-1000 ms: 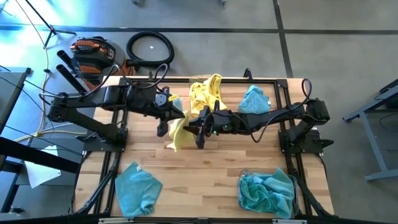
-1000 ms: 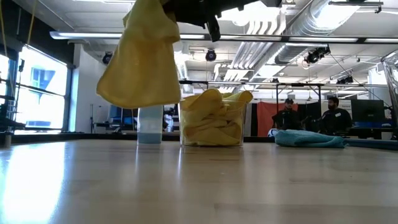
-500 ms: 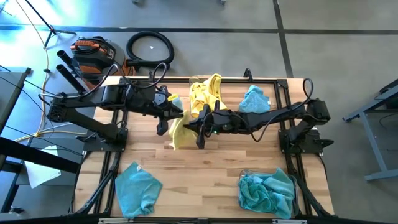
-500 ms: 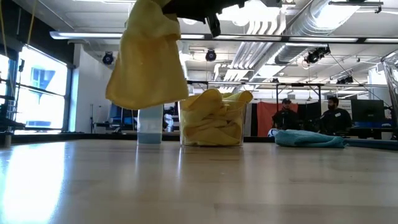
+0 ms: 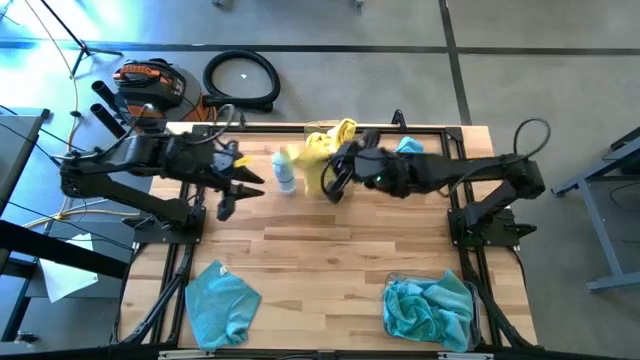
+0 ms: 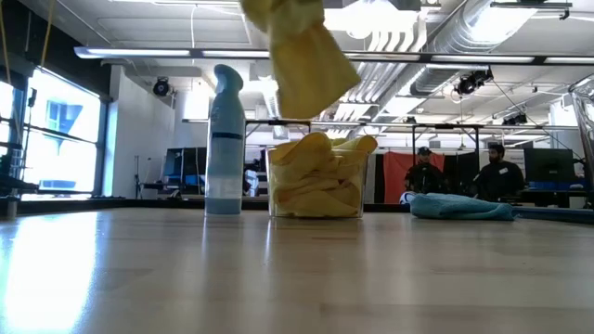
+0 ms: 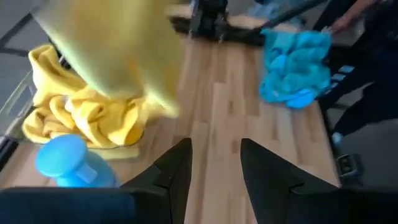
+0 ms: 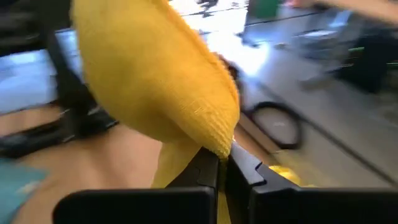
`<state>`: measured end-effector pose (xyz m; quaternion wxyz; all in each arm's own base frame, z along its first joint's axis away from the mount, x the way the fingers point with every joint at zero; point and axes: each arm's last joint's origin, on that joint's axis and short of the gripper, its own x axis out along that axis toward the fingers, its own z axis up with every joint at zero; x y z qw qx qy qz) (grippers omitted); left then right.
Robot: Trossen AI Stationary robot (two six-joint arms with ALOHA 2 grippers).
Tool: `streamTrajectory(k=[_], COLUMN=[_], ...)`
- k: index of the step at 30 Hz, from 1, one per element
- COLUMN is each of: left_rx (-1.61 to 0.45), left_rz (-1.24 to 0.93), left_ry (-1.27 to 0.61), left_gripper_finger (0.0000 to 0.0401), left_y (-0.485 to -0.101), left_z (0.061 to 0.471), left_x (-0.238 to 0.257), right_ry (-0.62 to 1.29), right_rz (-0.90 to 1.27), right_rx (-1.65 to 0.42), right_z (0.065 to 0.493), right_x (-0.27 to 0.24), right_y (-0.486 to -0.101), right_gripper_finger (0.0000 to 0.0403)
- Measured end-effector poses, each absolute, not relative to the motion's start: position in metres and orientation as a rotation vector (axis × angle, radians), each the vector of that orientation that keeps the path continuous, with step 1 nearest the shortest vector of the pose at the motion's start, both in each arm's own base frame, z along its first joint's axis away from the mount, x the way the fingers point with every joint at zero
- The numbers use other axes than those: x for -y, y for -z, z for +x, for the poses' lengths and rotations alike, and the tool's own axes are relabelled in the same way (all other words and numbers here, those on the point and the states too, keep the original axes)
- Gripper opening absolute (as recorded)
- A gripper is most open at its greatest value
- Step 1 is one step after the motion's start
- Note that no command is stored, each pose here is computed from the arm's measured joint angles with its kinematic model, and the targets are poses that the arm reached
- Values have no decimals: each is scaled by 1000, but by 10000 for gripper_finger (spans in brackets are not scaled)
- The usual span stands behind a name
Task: Sort microfiber towel by color & place in baskets
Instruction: Put the yellow towel into the top transparent bin
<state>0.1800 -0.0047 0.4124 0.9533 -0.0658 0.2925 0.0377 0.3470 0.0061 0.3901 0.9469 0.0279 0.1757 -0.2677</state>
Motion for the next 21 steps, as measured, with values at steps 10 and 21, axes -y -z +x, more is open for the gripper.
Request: streamTrajectory(k=[10, 21], left_rx=[-540, -504], left_rz=[-258, -390], left_ry=[-171, -208], left_gripper_finger=[126, 126], left_y=[-372, -330], left_z=[115, 97], left_x=[7, 5], right_ry=[817, 814], right_rz=[141, 408], right_rx=[-374, -119], right_z=[330, 342], right_x=[54, 111], right_y=[-414, -360], right_gripper_finger=[1, 0])
